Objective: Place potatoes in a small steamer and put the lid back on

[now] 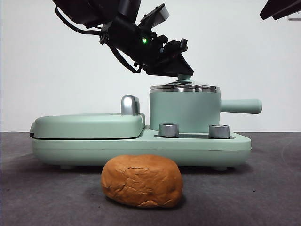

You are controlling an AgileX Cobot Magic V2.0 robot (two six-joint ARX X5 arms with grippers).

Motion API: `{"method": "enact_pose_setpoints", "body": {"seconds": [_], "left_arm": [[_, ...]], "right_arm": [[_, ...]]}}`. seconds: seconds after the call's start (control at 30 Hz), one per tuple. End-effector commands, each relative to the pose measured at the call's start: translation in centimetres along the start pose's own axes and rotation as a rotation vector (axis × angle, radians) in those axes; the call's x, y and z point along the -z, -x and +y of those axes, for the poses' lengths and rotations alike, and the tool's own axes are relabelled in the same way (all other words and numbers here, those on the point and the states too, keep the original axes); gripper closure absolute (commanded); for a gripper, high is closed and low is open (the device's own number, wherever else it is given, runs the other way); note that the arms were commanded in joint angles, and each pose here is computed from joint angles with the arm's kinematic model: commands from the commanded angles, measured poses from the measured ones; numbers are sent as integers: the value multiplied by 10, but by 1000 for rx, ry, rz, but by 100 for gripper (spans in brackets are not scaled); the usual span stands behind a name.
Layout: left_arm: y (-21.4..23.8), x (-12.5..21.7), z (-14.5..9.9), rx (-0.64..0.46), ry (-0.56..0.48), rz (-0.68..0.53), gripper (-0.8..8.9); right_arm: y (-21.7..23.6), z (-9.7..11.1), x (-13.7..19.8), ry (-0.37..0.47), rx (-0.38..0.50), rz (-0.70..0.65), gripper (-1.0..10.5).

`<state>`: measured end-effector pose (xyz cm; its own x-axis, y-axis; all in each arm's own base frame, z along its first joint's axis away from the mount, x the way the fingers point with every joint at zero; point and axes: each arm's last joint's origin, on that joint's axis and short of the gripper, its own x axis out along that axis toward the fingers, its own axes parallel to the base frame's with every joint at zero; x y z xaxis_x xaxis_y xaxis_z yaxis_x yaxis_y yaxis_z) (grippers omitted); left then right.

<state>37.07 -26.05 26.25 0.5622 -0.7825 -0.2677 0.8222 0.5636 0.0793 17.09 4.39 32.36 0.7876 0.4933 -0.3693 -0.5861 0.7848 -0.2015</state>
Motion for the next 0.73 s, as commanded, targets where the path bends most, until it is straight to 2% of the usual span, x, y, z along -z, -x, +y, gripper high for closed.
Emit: {"method": "enact_pose_setpoints", "body": {"seconds": [0.03, 0.13, 0.4, 0.57, 0.73], "left_arm": [[7, -20, 0, -11, -57, -59, 807], [13, -28, -1, -14, -56, -78, 807], [39, -54, -2, 26, 58, -136, 807], [64, -73, -3, -9, 60, -152, 804], [94, -86, 0, -37, 43, -117, 804]], "right_arm": [[0, -1, -5, -19, 3, -13, 722], [0, -1, -5, -31, 3, -12, 722], [0, -1, -5, -31, 2, -10, 722], [0, 0, -3, -38, -6, 11, 722], [0, 2, -3, -35, -27, 12, 721]]}}
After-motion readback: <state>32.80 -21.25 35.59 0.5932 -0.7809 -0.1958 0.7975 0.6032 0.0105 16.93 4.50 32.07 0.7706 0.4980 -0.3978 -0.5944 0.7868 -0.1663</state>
